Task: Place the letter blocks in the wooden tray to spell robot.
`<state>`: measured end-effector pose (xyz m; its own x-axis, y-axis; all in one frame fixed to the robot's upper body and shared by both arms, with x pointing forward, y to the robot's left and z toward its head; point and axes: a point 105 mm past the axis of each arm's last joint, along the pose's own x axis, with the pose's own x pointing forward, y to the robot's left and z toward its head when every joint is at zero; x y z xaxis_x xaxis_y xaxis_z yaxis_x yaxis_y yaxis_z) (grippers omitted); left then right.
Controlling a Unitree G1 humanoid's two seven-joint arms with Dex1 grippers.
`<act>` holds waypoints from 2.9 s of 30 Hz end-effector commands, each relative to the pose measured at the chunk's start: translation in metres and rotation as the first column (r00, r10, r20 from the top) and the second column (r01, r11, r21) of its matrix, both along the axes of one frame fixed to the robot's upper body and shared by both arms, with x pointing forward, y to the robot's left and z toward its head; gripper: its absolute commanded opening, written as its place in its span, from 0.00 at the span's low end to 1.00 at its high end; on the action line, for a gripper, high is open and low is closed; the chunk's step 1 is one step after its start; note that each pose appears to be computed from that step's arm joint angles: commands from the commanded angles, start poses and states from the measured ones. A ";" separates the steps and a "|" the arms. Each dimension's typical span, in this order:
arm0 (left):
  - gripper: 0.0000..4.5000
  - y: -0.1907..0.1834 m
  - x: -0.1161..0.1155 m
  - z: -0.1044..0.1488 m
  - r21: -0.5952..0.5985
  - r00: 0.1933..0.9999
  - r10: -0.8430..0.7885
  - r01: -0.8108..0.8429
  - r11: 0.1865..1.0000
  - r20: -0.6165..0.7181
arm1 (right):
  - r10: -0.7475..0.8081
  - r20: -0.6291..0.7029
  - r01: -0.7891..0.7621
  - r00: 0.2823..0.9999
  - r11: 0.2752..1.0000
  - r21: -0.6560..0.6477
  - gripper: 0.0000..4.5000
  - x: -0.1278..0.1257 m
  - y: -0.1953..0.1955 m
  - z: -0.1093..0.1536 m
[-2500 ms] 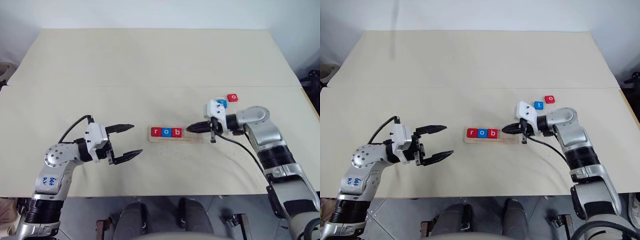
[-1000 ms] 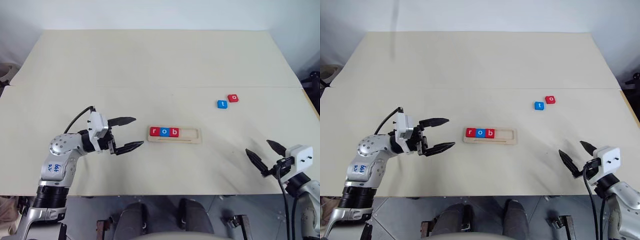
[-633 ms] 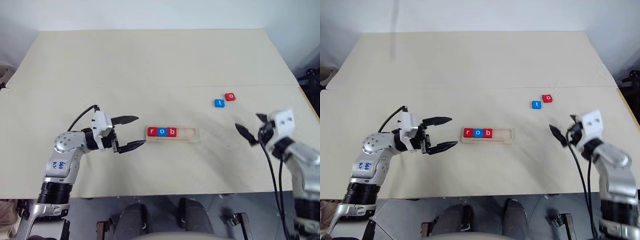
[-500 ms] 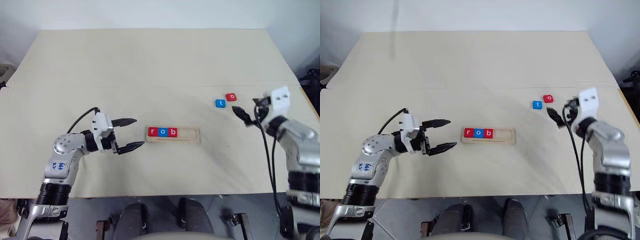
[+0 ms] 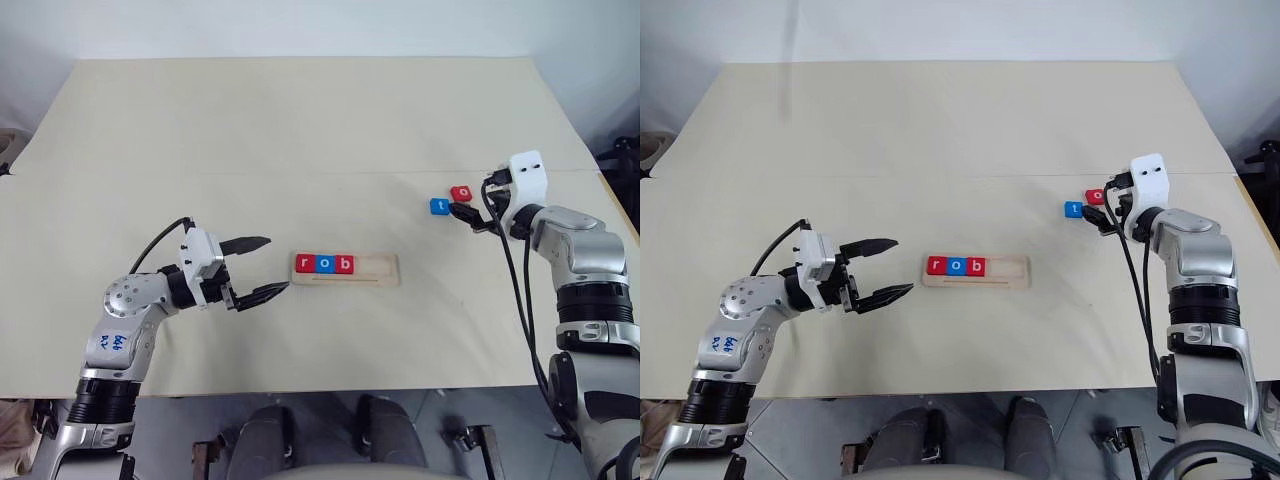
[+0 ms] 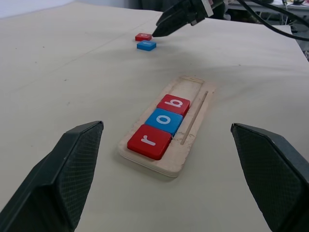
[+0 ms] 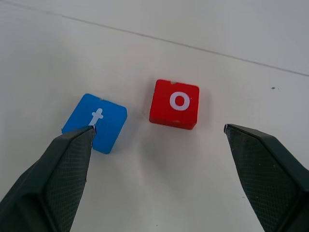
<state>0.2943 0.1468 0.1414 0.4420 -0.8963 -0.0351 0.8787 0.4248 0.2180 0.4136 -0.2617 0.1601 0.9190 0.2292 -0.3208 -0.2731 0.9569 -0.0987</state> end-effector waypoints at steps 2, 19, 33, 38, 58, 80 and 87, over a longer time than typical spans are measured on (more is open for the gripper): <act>1.00 -0.001 -0.005 0.010 -0.011 0.999 -0.002 0.003 1.000 0.051 | 0.010 0.038 -0.010 0.999 1.000 -0.019 0.99 0.001 -0.003 0.017; 1.00 -0.005 -0.003 0.014 -0.021 0.998 0.002 -0.001 1.000 0.065 | -0.131 0.001 0.131 0.991 0.991 -0.014 0.99 0.040 0.005 0.004; 1.00 -0.003 -0.001 0.014 -0.023 0.998 0.011 -0.009 1.000 0.069 | -0.186 -0.031 0.186 0.982 0.982 0.011 0.33 0.038 -0.005 0.002; 1.00 -0.006 0.001 0.015 -0.024 0.997 -0.001 0.003 1.000 0.073 | -0.183 -0.032 0.184 0.983 0.983 0.014 0.33 0.035 -0.008 0.003; 1.00 -0.009 0.003 0.009 -0.009 0.997 -0.066 0.066 0.998 0.048 | -0.213 -0.083 0.222 0.973 0.967 0.123 0.33 -0.077 0.011 -0.006; 1.00 -0.014 -0.005 0.014 0.008 0.980 -0.190 0.190 0.982 0.054 | 0.468 -0.074 -0.474 0.880 0.861 -0.184 0.99 -0.107 0.034 0.007; 1.00 -0.021 -0.009 0.017 0.014 0.969 -0.241 0.240 0.971 0.059 | 0.693 -0.185 -0.714 0.697 0.645 -0.274 0.99 -0.096 0.017 -0.012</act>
